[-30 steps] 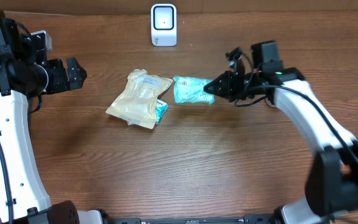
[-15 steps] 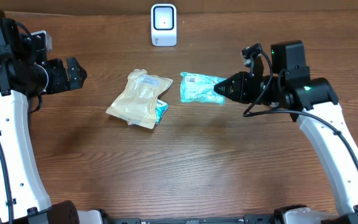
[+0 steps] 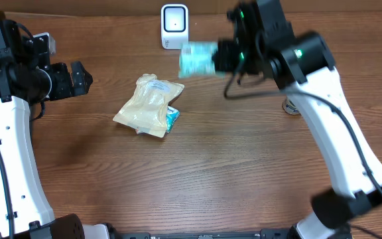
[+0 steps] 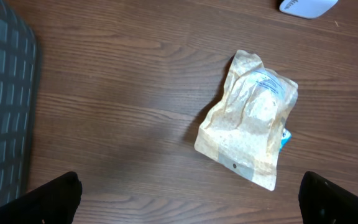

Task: Scan the item barcode
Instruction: 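Hold the teal pack in front of the scanner with the right gripper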

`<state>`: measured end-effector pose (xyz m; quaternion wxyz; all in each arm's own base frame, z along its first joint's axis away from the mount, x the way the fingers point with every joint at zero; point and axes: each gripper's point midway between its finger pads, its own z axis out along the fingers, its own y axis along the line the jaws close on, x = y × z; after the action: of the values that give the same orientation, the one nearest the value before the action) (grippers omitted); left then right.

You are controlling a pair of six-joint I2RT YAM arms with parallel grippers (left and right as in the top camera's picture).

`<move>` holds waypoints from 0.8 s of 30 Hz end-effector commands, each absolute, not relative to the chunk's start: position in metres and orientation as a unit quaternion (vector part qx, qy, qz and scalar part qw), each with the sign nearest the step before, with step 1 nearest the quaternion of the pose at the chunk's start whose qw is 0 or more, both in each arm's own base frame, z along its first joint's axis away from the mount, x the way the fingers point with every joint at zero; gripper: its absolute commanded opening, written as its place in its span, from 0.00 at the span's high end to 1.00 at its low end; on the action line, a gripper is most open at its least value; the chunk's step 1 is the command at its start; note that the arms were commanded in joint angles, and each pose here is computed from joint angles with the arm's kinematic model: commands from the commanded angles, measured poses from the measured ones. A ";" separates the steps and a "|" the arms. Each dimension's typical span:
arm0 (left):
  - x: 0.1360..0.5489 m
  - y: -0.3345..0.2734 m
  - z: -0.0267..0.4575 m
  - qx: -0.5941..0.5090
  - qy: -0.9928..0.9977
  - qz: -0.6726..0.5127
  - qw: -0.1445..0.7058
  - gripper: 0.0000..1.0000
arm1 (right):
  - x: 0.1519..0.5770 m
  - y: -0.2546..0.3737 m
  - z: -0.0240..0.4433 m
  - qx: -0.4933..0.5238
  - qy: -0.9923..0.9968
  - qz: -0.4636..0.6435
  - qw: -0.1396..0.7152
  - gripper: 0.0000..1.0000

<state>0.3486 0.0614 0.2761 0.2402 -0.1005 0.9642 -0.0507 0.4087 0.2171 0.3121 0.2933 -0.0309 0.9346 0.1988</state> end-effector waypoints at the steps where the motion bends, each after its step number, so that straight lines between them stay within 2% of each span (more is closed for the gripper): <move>1: 0.351 0.059 0.274 -0.087 0.966 -0.052 0.239 0.00 | 0.463 0.190 0.325 -0.001 0.919 0.088 0.385 0.96; 5: 0.351 0.059 0.274 -0.087 0.966 -0.052 0.239 0.00 | 0.515 0.178 0.331 0.010 0.878 -0.020 0.477 0.96; 7: 0.351 0.059 0.274 -0.087 0.966 -0.053 0.239 0.00 | 0.549 0.188 0.331 -0.026 0.845 -0.083 0.528 0.96; 14: 0.351 0.059 0.274 -0.087 0.966 -0.053 0.239 0.00 | 0.606 0.231 0.315 -0.152 0.761 -0.211 0.594 0.96; 21: 0.351 0.059 0.274 -0.087 0.966 -0.053 0.239 0.00 | 0.630 0.275 0.264 -0.307 0.690 -0.317 0.573 0.96; 24: 0.351 0.059 0.274 -0.087 0.966 -0.053 0.239 0.01 | 0.635 0.283 0.249 -0.344 0.667 -0.348 0.562 0.96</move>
<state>0.3493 0.0613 0.2748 0.2384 -0.1001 0.9646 -0.0510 0.6317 0.2755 0.2488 0.5842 -0.2754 0.7110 -0.2782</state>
